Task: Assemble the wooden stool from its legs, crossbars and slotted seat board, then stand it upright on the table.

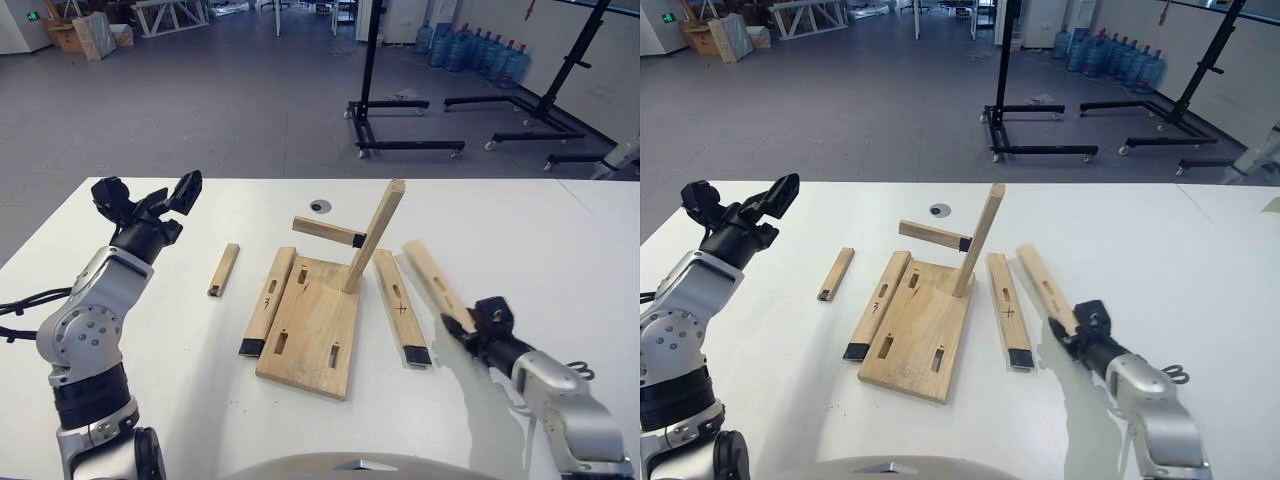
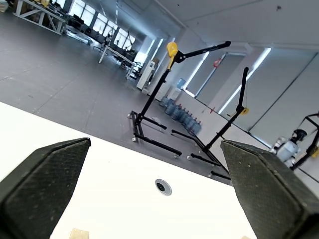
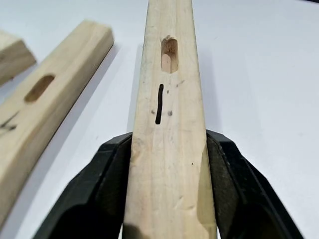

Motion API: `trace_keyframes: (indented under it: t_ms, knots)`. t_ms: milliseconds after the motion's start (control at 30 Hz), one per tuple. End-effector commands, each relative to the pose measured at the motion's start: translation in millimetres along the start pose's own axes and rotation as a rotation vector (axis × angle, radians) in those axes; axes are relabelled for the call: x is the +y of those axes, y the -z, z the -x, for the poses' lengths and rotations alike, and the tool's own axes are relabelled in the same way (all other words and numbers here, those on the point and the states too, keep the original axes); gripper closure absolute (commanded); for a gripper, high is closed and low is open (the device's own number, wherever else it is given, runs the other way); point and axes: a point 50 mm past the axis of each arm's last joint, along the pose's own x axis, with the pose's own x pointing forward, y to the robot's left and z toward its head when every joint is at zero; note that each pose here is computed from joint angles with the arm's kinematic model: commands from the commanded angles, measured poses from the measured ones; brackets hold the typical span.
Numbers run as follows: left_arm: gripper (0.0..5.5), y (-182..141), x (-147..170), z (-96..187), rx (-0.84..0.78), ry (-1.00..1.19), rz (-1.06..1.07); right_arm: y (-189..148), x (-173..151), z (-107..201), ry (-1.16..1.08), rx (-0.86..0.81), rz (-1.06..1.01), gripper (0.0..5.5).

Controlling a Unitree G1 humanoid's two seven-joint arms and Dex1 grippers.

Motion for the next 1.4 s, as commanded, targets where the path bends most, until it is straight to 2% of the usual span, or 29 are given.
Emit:
trace_keyframes:
  t_ms: [33, 167, 267, 367, 467, 767, 1067, 1333, 1400]
  knots:
    - [0.71, -28.9, -15.2, 5.9, 0.016, 0.301, -0.118, -75.7, -45.1, 11.9, 0.024, -0.262, -0.048, 3.46]
    - [0.71, -48.9, -41.2, 7.6, -0.01, 0.657, -0.014, -158.9, -38.0, 26.5, -0.265, -0.522, -0.085, 3.46]
    - [0.71, -38.4, -77.8, 2.9, 0.037, 0.923, 0.101, -206.0, 9.8, 34.4, -0.675, -0.612, -0.087, 3.46]
    - [0.71, -24.4, -99.7, -7.5, 0.072, 1.036, 0.188, -203.2, 62.9, 27.3, -1.049, -0.538, -0.161, 3.46]
    - [0.71, -11.4, -107.8, -15.3, 0.092, 1.053, 0.219, -193.2, 91.8, 20.8, -1.212, -0.477, -0.258, 3.46]
    - [0.71, -16.2, -114.6, -24.1, 0.07, 1.057, 0.369, -168.2, 126.4, 8.4, -1.346, -0.353, -0.36, 3.46]
    - [0.71, -21.4, -124.7, -26.0, 0.163, 1.105, 0.519, -163.7, 139.9, 7.0, -1.401, -0.328, -0.341, 3.46]
    - [0.71, -21.3, -129.8, -31.1, 0.203, 1.09, 0.572, -161.9, 146.9, 4.5, -1.404, -0.337, -0.367, 3.46]
    - [1.02, -21.3, -128.7, -32.1, 0.21, 1.08, 0.579, -162.6, 146.8, 4.4, -1.403, -0.343, -0.369, 3.46]
